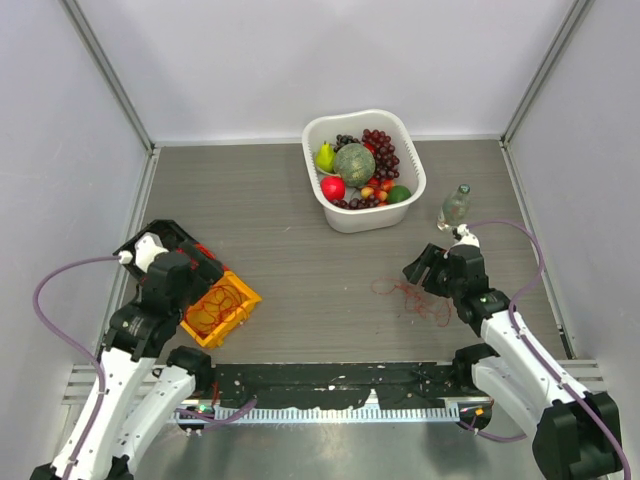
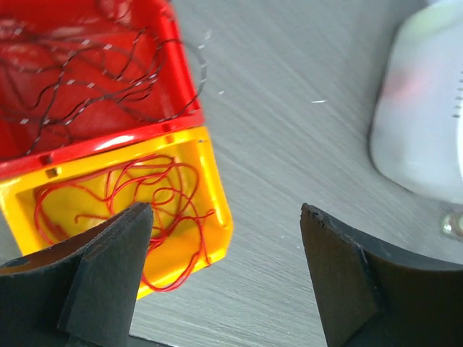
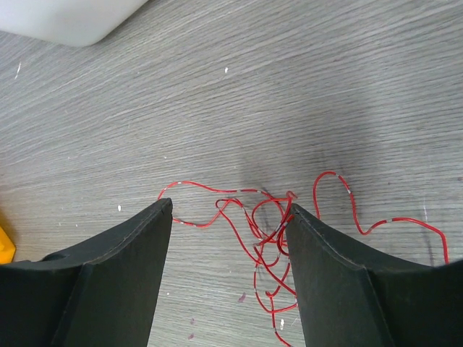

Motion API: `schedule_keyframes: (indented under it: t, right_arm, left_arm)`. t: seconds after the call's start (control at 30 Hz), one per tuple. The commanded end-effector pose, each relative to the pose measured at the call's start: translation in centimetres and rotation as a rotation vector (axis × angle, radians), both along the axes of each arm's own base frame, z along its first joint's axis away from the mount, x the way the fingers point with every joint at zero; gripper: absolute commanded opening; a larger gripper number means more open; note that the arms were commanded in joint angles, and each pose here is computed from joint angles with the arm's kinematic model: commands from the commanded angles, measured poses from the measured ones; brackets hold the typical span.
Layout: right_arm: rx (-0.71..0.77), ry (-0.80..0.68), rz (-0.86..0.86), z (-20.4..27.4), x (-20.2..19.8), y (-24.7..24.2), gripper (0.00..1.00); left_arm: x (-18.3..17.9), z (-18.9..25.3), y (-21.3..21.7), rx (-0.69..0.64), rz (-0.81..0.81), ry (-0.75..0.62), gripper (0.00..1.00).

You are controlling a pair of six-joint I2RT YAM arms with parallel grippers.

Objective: Untangle the cables

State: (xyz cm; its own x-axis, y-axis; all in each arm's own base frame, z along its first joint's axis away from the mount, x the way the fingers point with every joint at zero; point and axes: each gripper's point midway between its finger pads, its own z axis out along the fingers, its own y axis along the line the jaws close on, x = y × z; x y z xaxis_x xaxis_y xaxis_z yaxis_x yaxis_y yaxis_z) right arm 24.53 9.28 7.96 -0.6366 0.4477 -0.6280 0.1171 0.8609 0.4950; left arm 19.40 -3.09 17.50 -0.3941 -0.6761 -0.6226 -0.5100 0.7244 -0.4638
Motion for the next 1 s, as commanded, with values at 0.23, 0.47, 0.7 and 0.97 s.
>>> schedule_keyframes:
  t: [0.23, 0.47, 0.7, 0.97]
  right_arm:
    - [-0.099, -0.025, -0.206, 2.5, 1.4, -3.6, 0.69]
    - [-0.232, -0.007, -0.549, 4.1, 0.6, -9.9, 0.73]
    - [-0.218, 0.093, -0.576, 1.6, 0.3, -10.7, 0.73]
    - [0.049, 0.185, -0.194, -2.4, -0.4, -2.1, 0.62]
  left_arm:
    - [2.9, 7.6, -11.1, -0.175, -0.659, -0.356, 0.84]
    - [2.2, 8.4, -18.5, -0.359, -1.000, -0.360, 0.82]
    - [-2.9, 5.7, -25.3, -0.311, -1.210, -0.318, 0.85]
    - [-5.1, 2.7, -27.3, -0.245, -1.275, -0.264, 0.84]
